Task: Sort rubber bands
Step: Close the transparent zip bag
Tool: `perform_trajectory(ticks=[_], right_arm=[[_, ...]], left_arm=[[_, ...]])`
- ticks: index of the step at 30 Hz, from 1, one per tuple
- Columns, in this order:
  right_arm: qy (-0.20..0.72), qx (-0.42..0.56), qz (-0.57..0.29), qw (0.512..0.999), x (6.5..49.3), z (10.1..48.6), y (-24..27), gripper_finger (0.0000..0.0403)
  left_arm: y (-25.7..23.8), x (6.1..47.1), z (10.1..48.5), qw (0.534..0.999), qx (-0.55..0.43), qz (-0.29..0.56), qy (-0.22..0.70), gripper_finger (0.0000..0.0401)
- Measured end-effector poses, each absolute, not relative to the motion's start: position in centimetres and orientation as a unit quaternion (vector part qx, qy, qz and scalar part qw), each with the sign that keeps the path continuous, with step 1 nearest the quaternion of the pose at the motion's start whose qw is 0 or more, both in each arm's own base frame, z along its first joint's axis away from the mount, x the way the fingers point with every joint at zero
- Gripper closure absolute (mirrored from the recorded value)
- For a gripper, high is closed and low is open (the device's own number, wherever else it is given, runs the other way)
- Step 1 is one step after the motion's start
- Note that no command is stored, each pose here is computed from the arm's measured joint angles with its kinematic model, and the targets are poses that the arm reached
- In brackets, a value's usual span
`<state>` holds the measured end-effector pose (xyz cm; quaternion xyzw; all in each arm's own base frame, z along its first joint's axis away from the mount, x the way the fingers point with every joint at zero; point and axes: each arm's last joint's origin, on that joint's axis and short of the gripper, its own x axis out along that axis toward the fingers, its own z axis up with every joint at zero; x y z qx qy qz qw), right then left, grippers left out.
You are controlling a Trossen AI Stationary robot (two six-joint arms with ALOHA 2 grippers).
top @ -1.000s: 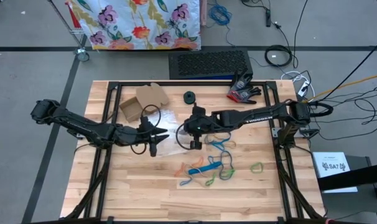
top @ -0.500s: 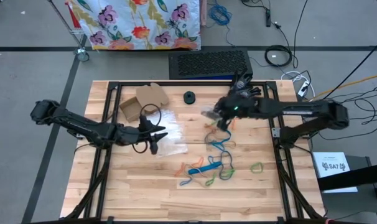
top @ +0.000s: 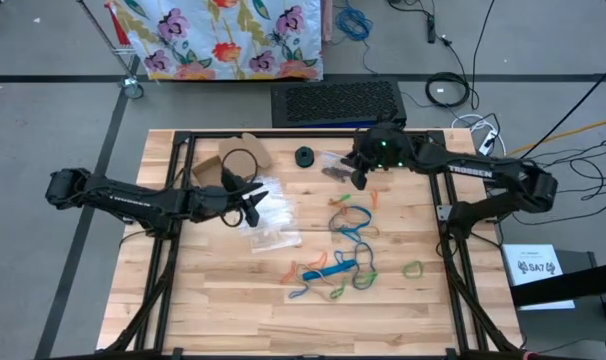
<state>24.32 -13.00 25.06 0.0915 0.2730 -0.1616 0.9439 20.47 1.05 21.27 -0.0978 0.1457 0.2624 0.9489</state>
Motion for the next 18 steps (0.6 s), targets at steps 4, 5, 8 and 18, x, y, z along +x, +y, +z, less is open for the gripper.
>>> perform_trajectory(ticks=[4, 5, 8, 18], right_arm=[[0.279, 0.093, -0.169, 0.941, 25.1, 23.7, -14.2, 0.0403], [0.281, 0.089, -0.172, 0.94, 25.2, 23.3, -14.6, 0.0403], [0.304, 0.099, -0.189, 0.929, 25.4, 21.2, -16.6, 0.0403], [0.36, 0.167, -0.277, 0.875, 24.1, 15.2, -21.7, 0.0403]], left_arm=[[1.0, 20.5, 21.3, 0.952, -0.102, 0.248, 0.149, 0.026], [1.0, 20.5, 21.3, 0.952, -0.103, 0.246, 0.149, 0.026], [1.0, 20.5, 21.2, 0.954, -0.104, 0.24, 0.15, 0.026], [1.0, 20.5, 21.2, 0.952, -0.117, 0.24, 0.148, 0.026]])
